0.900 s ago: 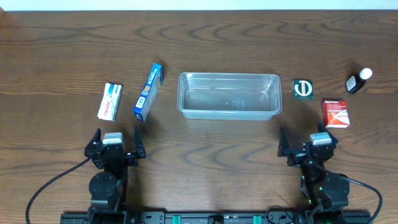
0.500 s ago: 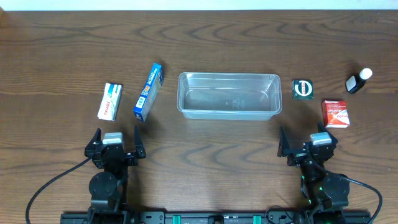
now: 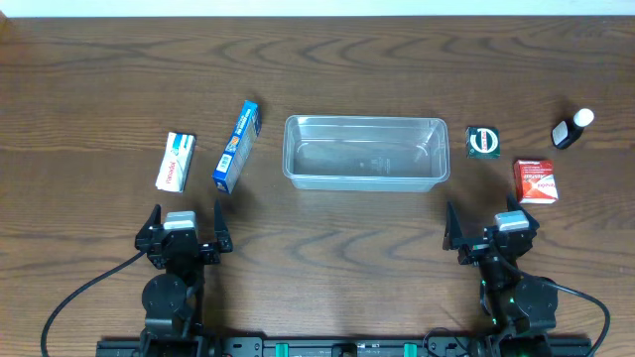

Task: Pack container
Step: 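Move the left gripper toward the blue fever box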

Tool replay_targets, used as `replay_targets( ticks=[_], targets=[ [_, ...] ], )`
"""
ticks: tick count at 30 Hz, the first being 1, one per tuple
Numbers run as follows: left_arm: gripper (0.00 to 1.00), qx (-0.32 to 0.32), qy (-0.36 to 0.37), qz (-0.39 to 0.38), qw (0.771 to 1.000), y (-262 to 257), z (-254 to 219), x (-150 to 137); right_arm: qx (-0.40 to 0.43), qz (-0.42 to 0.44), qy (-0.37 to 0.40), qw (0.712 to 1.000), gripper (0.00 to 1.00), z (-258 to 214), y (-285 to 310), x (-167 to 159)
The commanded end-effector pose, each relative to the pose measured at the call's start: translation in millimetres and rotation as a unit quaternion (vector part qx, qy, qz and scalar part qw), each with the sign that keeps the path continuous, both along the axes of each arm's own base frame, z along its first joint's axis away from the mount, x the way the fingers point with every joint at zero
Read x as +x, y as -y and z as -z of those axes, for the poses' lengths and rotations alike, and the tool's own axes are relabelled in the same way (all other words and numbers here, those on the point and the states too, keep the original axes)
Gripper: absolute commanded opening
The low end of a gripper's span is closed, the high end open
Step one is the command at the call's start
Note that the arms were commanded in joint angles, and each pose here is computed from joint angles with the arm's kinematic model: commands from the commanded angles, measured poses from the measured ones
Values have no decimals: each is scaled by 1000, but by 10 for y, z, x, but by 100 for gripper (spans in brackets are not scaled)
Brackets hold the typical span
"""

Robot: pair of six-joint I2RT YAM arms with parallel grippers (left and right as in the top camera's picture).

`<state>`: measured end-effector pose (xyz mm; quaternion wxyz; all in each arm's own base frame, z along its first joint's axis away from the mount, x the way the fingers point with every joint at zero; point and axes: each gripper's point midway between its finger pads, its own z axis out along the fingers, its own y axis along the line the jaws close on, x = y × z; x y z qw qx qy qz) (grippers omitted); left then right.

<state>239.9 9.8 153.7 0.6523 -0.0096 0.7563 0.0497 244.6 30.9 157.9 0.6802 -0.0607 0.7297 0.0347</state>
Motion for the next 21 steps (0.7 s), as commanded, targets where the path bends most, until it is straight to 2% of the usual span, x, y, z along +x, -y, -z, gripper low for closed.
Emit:
replay_targets(
  ticks=[1,7,10,15,21],
  targets=[
    [98,6,-9,10,1000,35,108,15,-2,-1,-1,1000,99,12,1,-1],
    [98,-21,13,56,998,205,8,33,-2,-1,-1,1000,99,12,1,-1],
    [98,-26,60,77,995,276,-224,46,-2,-1,-1,1000,99,12,1,-1],
    [98,-31,141,191,971,658,-663,-56,-2,-1,-1,1000,99,12,1,-1],
    [98,-47,151,196,968,666,-1094,-165,-2,-1,-1,1000,99,12,1,-1]
  ],
)
